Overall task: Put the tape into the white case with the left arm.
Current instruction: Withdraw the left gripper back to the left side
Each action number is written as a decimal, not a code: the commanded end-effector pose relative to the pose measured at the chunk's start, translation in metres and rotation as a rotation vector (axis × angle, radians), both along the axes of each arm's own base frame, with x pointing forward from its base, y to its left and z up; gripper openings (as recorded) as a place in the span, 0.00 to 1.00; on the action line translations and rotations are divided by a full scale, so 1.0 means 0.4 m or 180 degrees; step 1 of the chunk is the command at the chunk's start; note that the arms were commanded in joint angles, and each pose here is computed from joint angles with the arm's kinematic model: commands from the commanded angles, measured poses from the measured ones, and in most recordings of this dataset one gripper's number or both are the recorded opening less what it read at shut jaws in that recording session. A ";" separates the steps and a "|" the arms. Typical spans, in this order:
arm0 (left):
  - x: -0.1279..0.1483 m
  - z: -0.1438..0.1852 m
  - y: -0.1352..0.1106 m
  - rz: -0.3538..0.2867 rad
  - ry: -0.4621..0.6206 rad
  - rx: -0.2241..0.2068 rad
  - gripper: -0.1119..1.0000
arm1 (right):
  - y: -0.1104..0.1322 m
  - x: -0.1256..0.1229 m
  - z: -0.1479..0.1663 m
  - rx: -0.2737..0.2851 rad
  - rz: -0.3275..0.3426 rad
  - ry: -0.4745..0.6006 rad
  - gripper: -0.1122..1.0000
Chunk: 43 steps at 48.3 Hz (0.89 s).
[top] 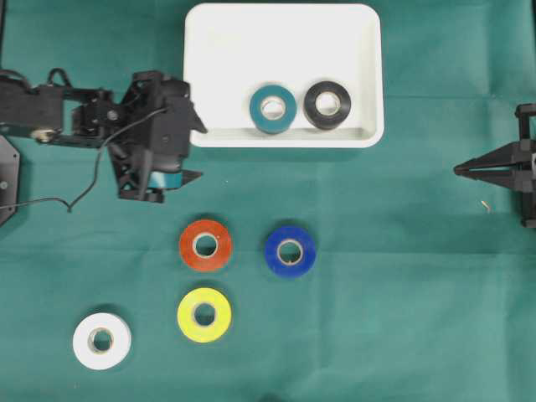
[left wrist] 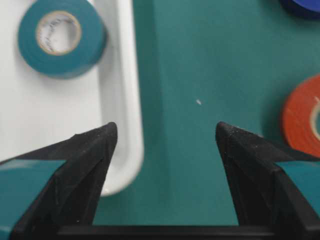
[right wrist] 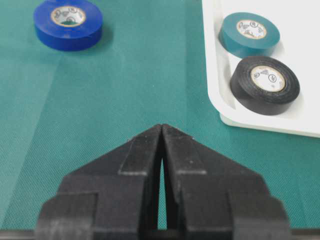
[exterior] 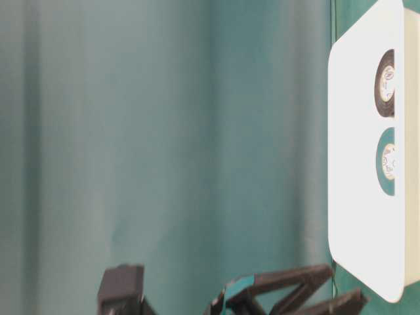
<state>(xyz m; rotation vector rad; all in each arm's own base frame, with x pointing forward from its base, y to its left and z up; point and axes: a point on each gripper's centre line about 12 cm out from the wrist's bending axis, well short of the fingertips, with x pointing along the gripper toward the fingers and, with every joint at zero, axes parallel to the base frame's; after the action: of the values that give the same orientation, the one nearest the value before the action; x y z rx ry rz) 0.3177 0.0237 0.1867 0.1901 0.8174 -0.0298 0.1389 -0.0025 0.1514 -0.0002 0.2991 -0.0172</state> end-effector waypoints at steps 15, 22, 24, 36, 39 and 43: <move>-0.082 0.030 -0.027 -0.0080 -0.0186 -0.0003 0.81 | 0.000 0.005 0.009 -0.0005 0.0003 -0.0039 0.02; -0.113 0.038 -0.028 -0.0072 -0.0254 -0.0003 0.81 | 0.000 0.005 0.011 -0.0005 0.0003 -0.0044 0.02; -0.123 0.040 -0.029 -0.0074 -0.0274 -0.0005 0.81 | 0.000 0.005 0.010 -0.0005 0.0003 -0.0044 0.02; -0.179 0.035 -0.032 -0.0064 -0.0338 -0.0012 0.80 | 0.000 0.005 0.010 -0.0005 0.0003 -0.0044 0.02; -0.187 0.034 -0.033 -0.0069 -0.0343 -0.0012 0.80 | 0.000 0.005 0.009 -0.0005 0.0003 -0.0039 0.02; -0.192 0.032 -0.037 -0.0088 -0.0348 -0.0013 0.79 | 0.000 0.005 0.011 -0.0005 0.0003 -0.0044 0.02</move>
<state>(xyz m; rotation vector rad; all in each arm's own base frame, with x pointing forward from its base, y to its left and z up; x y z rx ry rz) 0.2399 0.0107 0.1937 0.1964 0.7324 -0.0434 0.1387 -0.0024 0.1508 -0.0016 0.3007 -0.0167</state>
